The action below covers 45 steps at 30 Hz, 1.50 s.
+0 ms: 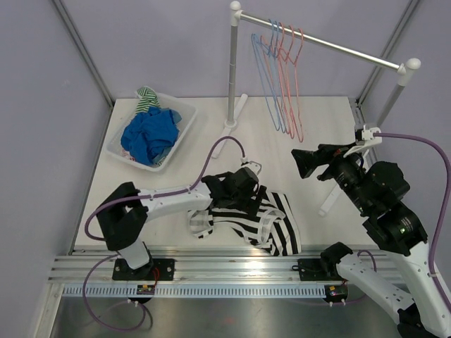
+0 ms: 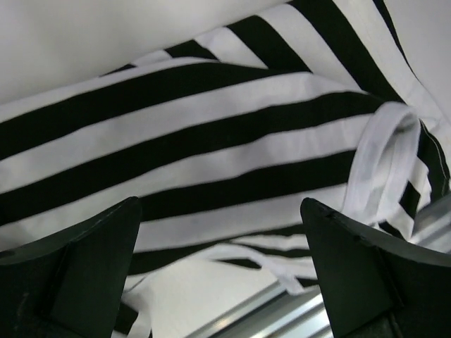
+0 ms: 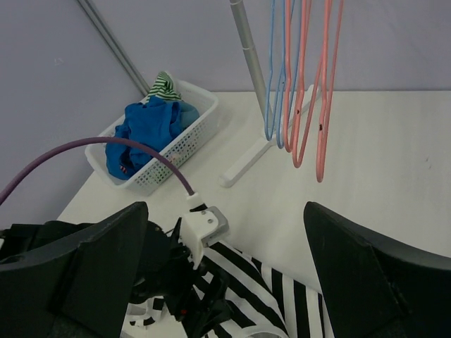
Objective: Remove the tank top from the hanger
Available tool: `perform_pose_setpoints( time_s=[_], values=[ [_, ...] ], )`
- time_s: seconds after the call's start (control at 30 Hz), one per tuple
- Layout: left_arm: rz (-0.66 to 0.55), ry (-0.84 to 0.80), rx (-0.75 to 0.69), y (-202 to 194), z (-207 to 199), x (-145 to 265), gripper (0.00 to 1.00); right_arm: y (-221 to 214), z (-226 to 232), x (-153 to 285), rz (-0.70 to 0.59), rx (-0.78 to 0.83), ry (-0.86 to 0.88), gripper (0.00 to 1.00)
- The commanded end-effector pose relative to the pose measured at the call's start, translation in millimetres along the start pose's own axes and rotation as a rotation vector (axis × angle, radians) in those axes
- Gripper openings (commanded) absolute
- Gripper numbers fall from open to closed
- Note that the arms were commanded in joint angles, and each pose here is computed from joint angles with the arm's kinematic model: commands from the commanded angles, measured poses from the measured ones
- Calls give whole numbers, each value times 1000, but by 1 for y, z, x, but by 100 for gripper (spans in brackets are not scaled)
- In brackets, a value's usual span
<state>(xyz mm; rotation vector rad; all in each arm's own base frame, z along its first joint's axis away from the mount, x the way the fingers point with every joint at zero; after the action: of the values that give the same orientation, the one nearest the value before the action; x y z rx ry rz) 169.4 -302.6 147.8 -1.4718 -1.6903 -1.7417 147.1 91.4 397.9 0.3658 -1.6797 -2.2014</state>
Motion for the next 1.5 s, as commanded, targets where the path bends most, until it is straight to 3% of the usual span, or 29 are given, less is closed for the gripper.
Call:
perform_pose_setpoints(
  time_s=[0.0, 0.27, 0.33, 0.4, 0.43, 0.5, 0.67, 0.83, 1.03, 1.23, 1.37, 1.47],
  values=[
    [-61, 29, 4, 15, -7, -19, 99, -3, 1, 7, 4, 1, 34, 99],
    [97, 33, -2, -29, 2, -69, 96, 1, -1, 23, -48, 31, 38, 100],
    [123, 38, -2, -41, 8, -77, 82, 0, -1, 23, -46, 40, 45, 99],
    [137, 38, 1, -46, 10, -79, 49, -1, -2, 24, -42, 49, 42, 99],
    [140, 46, 0, -48, 12, -78, 23, -2, -2, 25, -45, 55, 43, 99],
    [104, 74, 2, -41, 14, -66, 0, -3, -4, 25, -42, 59, 37, 100],
    [-59, 207, 46, 2, 38, -17, 0, 0, -2, 28, -55, 64, 49, 99],
    [-314, 296, 171, 55, 72, 76, 0, 2, -3, 35, -75, 64, 51, 99],
    [-514, 412, 270, 93, 102, 174, 0, 3, -1, 38, -93, 62, 68, 100],
    [-626, 531, 348, 131, 142, 241, 0, 6, 2, 39, -116, 55, 97, 99],
    [-647, 611, 391, 164, 172, 262, 0, 5, 2, 39, -117, 55, 98, 99],
    [-672, 570, 402, 189, 188, 278, 0, 6, 2, 40, -117, 58, 104, 99]
  ],
)
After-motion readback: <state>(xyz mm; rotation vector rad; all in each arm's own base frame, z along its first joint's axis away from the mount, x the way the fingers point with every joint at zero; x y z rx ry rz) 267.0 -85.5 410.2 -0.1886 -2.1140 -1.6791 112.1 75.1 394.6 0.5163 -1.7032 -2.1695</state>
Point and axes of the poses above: each gripper's point midway between its finger pads, its own x axis back along the fingers, its own z axis along the line the jaws close on, y = z × x, the point moved 8 cm from there along x, back along the fingers, and after that the axes turned 4 degrees about x, right-handed, at the moved point
